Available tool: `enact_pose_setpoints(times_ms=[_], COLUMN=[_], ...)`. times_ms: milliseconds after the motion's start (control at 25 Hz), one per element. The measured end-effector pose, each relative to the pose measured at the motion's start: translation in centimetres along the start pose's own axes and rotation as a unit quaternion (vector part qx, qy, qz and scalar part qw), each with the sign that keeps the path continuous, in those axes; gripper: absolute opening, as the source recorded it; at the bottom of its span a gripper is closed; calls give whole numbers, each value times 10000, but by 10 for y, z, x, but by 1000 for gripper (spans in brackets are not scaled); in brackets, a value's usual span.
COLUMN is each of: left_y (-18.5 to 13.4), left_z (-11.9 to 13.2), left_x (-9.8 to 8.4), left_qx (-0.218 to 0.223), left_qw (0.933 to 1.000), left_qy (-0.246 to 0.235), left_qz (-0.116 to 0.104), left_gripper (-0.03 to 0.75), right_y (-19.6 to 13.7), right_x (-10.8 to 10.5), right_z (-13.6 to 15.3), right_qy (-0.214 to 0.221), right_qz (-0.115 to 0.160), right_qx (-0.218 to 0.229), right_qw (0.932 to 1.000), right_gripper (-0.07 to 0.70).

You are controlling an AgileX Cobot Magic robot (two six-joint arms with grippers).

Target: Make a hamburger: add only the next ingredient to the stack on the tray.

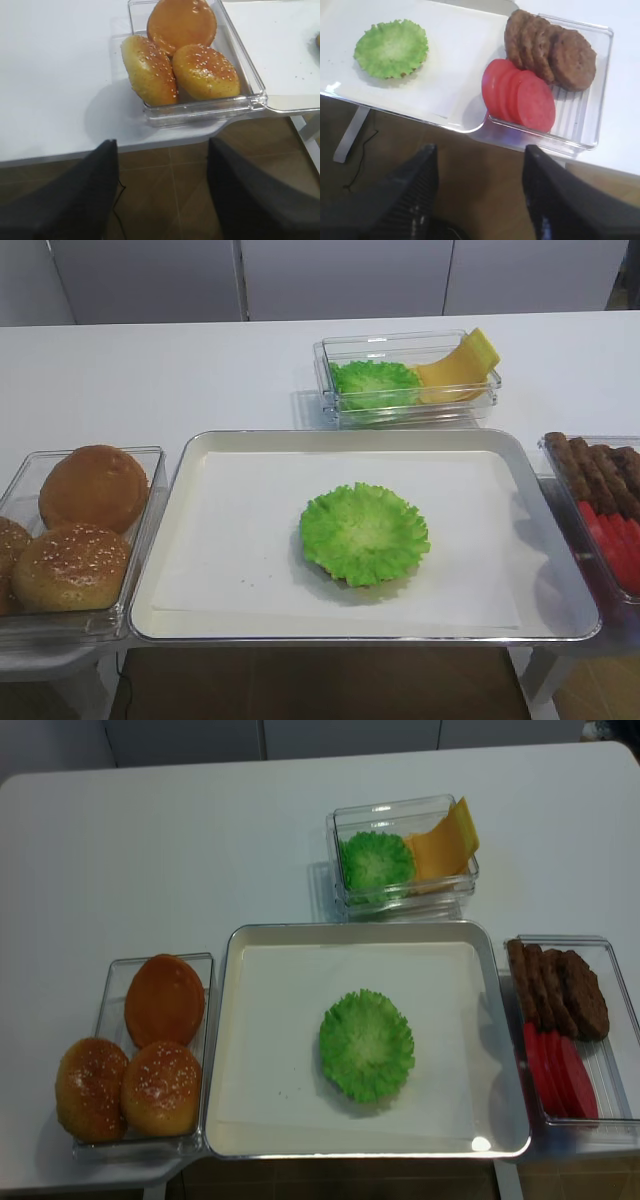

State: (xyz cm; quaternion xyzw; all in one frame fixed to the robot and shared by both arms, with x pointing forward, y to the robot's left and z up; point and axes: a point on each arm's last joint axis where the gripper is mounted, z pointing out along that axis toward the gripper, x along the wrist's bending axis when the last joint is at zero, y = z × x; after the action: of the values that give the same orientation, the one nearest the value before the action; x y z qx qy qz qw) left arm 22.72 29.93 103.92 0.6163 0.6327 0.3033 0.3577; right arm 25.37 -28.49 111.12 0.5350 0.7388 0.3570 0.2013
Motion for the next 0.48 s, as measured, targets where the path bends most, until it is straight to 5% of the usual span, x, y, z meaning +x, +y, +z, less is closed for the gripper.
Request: enact_pose_setpoints(times_ms=[480], left_y=[0], left_z=[0], left_x=[0], left_qx=[0], left_qw=[10000], left_qy=[0], left_qz=[0], left_gripper=[422], right_y=[-61], right_x=[-4], right_z=[-11], right_qy=[-125], right_qz=[-148], right_qx=[-963], right_qw=[9952], right_gripper=[407])
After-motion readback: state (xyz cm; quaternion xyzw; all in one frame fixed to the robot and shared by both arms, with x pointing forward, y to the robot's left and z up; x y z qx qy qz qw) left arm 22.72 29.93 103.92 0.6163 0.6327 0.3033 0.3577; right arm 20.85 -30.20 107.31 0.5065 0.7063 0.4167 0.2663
